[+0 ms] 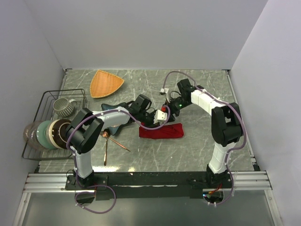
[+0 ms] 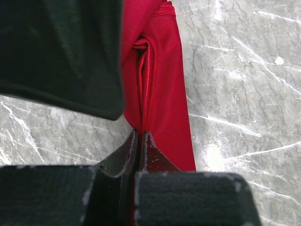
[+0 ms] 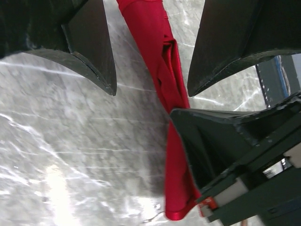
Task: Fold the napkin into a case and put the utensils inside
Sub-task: Turn over the smaller rectangle-folded napkin at the center of the board.
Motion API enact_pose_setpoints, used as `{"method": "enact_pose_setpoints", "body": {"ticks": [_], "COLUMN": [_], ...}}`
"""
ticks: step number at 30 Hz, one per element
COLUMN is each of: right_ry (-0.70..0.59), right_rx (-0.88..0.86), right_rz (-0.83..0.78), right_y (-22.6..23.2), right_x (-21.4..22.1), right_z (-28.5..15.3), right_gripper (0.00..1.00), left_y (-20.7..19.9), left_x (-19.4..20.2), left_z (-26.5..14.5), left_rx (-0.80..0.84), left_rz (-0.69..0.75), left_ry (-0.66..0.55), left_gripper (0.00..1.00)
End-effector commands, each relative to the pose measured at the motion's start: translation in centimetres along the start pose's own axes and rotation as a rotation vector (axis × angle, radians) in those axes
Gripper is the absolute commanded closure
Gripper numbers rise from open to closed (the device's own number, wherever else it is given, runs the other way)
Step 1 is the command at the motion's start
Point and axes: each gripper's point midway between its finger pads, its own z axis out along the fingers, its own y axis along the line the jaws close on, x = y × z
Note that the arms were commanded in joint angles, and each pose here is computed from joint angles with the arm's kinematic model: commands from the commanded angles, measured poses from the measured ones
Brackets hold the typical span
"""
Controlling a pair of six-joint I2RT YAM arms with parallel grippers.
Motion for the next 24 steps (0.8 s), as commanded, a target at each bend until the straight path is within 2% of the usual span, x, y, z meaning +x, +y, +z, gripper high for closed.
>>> {"method": "enact_pose_setpoints", "body": {"ticks": [1,24], "right_ry": [0.026,0.134], "right_rx": [-0.087,-0.112], "right_rz": [-0.018,0.04], "right_y": [1.6,2.5], "right_x": [1.0,4.1], "right_z": [0.5,2.6], "right_gripper": [0.31,0.34], "left_y": [0.1,-0.2], "left_x": [-3.4,-3.6], "left_z": [-0.8,-0.7], "left_rx": [0.006,0.022], "left_rz": [0.111,0.102], "left_ry": [-0.1,-0.117], "left_gripper": [0.99,0.99]}}
